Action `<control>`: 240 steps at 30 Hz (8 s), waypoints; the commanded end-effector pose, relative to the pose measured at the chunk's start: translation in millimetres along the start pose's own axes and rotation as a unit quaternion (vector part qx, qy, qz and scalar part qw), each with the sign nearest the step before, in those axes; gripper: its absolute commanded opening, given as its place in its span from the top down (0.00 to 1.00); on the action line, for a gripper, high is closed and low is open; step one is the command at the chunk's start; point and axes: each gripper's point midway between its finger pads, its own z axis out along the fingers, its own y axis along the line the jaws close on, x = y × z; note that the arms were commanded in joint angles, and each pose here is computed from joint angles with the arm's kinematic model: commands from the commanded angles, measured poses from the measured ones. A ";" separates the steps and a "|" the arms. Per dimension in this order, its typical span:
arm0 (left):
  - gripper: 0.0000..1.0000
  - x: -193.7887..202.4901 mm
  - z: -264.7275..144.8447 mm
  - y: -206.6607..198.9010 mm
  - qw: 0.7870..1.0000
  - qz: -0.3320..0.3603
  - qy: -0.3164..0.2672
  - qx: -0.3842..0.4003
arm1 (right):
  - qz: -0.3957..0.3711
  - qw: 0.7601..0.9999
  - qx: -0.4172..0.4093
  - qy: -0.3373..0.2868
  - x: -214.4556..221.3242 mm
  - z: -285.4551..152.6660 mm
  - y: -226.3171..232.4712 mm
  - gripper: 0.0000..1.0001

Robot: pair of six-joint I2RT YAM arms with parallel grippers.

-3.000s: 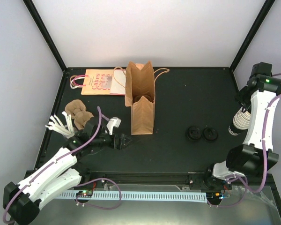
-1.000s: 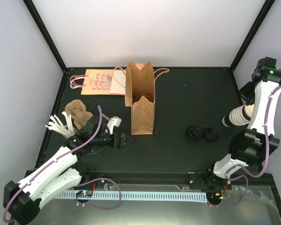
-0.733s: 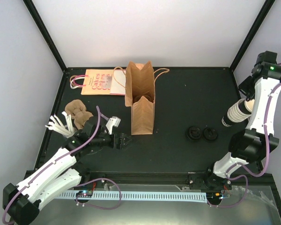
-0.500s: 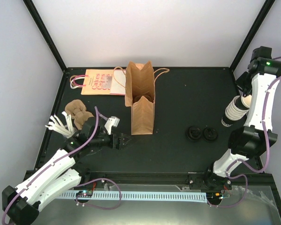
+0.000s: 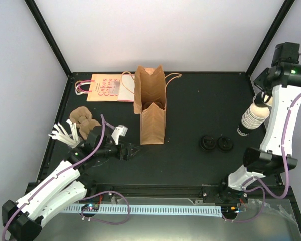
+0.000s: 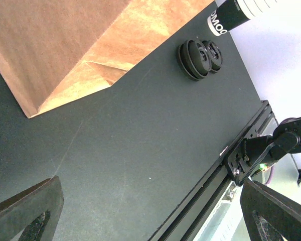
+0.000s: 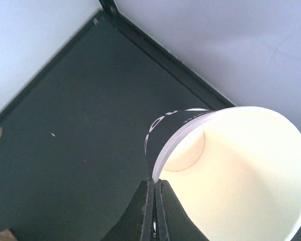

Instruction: Pack the takeout coffee

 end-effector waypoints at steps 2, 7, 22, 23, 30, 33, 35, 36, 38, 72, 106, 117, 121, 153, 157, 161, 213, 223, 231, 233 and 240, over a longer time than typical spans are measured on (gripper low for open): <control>0.01 -5.1 -4.4 -4.2 1.000 0.005 -0.010 0.004 | 0.019 0.995 -0.033 -0.088 -15.5 -66.1 -9.9 0.96; 0.01 -6.1 -5.9 -5.6 1.000 0.007 -0.011 0.004 | -0.022 0.986 -0.124 -0.104 -1.4 -95.2 13.9 0.99; 0.01 -6.2 -10.5 -0.3 0.999 -0.001 -0.034 -0.005 | -0.241 0.928 -0.283 0.023 204.7 -61.5 73.3 0.99; 0.01 -5.5 -9.2 0.5 0.999 -0.002 -0.034 -0.004 | -0.256 0.926 -0.275 0.040 224.1 -49.5 72.3 0.99; 0.01 -6.1 -6.3 3.1 0.999 -0.007 -0.035 -0.007 | -0.354 0.887 -0.286 0.075 313.7 -35.3 85.8 0.99; 0.01 -6.2 -5.0 5.2 0.999 -0.008 -0.037 -0.010 | -0.386 0.875 -0.284 0.073 336.8 -33.9 88.8 0.99; 0.01 -5.7 -3.6 7.0 0.999 -0.011 -0.036 -0.012 | -0.398 0.868 -0.283 0.085 353.6 -28.7 88.2 0.99; 0.01 -5.2 -2.8 8.0 0.999 -0.013 -0.036 -0.013 | -0.407 0.863 -0.285 0.093 364.1 -26.1 88.3 0.99; 0.01 -3.9 -0.6 10.8 0.999 -0.017 -0.036 -0.015 | -0.422 0.856 -0.279 0.104 382.0 -20.3 86.8 0.99; 0.01 -1.9 7.5 18.4 0.999 -0.019 -0.030 -0.023 | -0.574 0.794 -0.194 0.056 441.2 -21.5 101.2 0.58; 0.01 -34.0 -27.8 12.7 0.991 0.004 -0.120 -0.062 | -0.283 0.932 -0.161 0.160 314.0 86.5 50.7 0.00; 0.01 -21.7 -14.1 13.1 0.995 0.005 -0.095 -0.036 | -0.222 0.944 -0.161 0.186 311.9 128.3 39.9 0.00; 0.01 -22.9 -13.0 12.1 0.995 0.013 -0.097 -0.033 | -0.193 0.949 -0.162 0.191 307.2 139.9 31.2 0.00; 0.01 -21.8 -8.7 11.4 0.996 0.018 -0.087 -0.029 | -0.189 0.950 -0.119 0.217 315.5 172.6 15.0 0.17; 0.01 -21.0 -9.0 11.5 0.996 0.018 -0.086 -0.030 | -0.189 0.951 -0.116 0.217 314.9 172.1 14.4 0.23; 0.01 -21.5 -9.5 11.2 0.996 0.020 -0.088 -0.030 | -0.189 0.950 -0.115 0.219 315.3 171.3 13.8 0.25; 0.01 -5.6 27.0 -22.1 0.997 0.000 -0.051 0.061 | -0.423 0.851 -0.256 0.176 351.4 -20.2 82.5 0.28; 0.01 -2.8 31.8 -25.7 0.997 0.001 -0.045 0.065 | -0.458 0.834 -0.249 0.182 372.6 -23.4 83.3 0.28; 0.01 -2.3 35.2 -28.1 0.997 0.002 -0.043 0.069 | -0.475 0.824 -0.252 0.180 383.0 -26.5 85.9 0.28; 0.01 -1.7 36.3 -28.6 0.997 0.002 -0.041 0.070 | -0.478 0.822 -0.251 0.180 385.3 -26.4 86.3 0.28; 0.15 0.5 43.2 -29.8 0.997 -0.004 -0.032 0.075 | -0.498 0.816 -0.233 0.180 396.7 -20.1 86.4 0.28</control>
